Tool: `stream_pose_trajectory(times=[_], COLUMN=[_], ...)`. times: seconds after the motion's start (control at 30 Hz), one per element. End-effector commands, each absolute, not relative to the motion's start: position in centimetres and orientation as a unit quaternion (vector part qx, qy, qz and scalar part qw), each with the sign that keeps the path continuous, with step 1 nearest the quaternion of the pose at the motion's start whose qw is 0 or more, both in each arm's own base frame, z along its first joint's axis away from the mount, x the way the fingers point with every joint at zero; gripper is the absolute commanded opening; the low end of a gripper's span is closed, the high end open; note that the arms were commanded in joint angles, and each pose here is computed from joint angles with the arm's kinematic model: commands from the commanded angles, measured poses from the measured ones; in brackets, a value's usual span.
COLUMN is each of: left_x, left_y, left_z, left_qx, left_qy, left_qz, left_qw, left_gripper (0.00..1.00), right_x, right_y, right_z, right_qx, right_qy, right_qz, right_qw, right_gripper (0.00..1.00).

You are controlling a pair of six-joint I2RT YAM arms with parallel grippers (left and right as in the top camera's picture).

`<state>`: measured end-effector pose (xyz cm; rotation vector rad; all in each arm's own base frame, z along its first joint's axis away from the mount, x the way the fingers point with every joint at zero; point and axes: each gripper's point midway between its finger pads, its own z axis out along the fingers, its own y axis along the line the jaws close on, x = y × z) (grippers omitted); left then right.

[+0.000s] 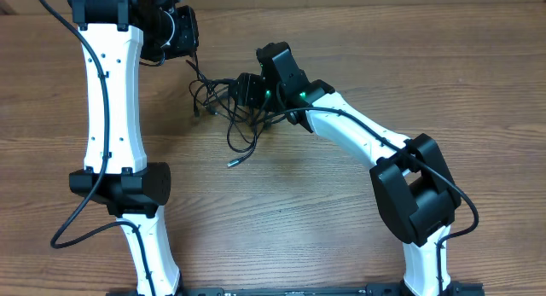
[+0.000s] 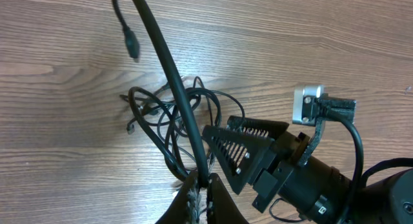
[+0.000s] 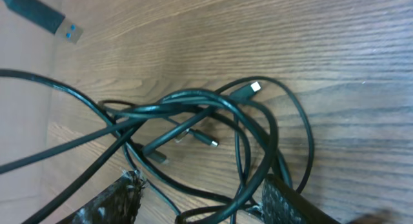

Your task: Untangle cables

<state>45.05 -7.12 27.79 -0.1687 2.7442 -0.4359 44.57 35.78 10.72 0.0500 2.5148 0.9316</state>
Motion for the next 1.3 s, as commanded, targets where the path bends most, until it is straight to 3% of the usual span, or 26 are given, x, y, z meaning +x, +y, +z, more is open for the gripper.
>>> stream_pose_trajectory(times=[0.0,0.17,0.3,0.37,0.4,0.6,0.83,1.0,1.2,1.27], left_x=[44.9,45.0,45.0,44.9,44.8,44.8,45.5,46.0,46.0,46.2], left_y=[-8.7,-9.0,-9.0,-9.0,-9.0,-8.8,-6.1,-4.8,-6.3,-6.8], left_z=[28.1,28.3,28.3,28.2,28.2,28.1,27.6,27.6,27.8,28.0], left_qx=[-0.043,-0.032,-0.032,-0.032,-0.033,-0.02,-0.08,-0.117,-0.11,-0.106], left_qy=[0.966,0.964,0.964,0.965,0.965,0.966,0.972,0.969,0.966,0.965], left_qz=[-0.189,-0.197,-0.196,-0.196,-0.196,-0.188,-0.12,-0.088,-0.128,-0.141], left_qw=[0.174,0.177,0.176,0.174,0.173,0.176,0.188,0.199,0.195,0.196], left_gripper=[0.04,0.04,0.04,0.04,0.04,0.04,0.04,0.05,0.05,0.09], right_x=[45.5,46.3,46.8,46.9,46.8,47.1,45.7,43.6,41.8,41.7], right_y=[34.8,35.0,35.4,35.4,35.4,33.6,27.6,21.9,19.6,20.1], right_z=[10.0,9.4,9.9,10.0,10.0,12.4,28.0,35.0,36.8,33.9], right_qx=[0.035,0.038,0.035,0.035,0.035,0.009,-0.035,0.01,0.031,0.025], right_qy=[0.917,0.913,0.906,0.905,0.905,0.904,0.852,0.831,0.831,0.854], right_qz=[0.312,0.312,0.322,0.324,0.323,0.318,0.325,0.274,0.247,0.237], right_qw=[0.247,0.261,0.274,0.276,0.274,0.288,0.409,0.485,0.498,0.462], right_gripper=[0.57,0.52,0.28,0.08,0.04,0.04,0.04,0.04,0.04,0.27])
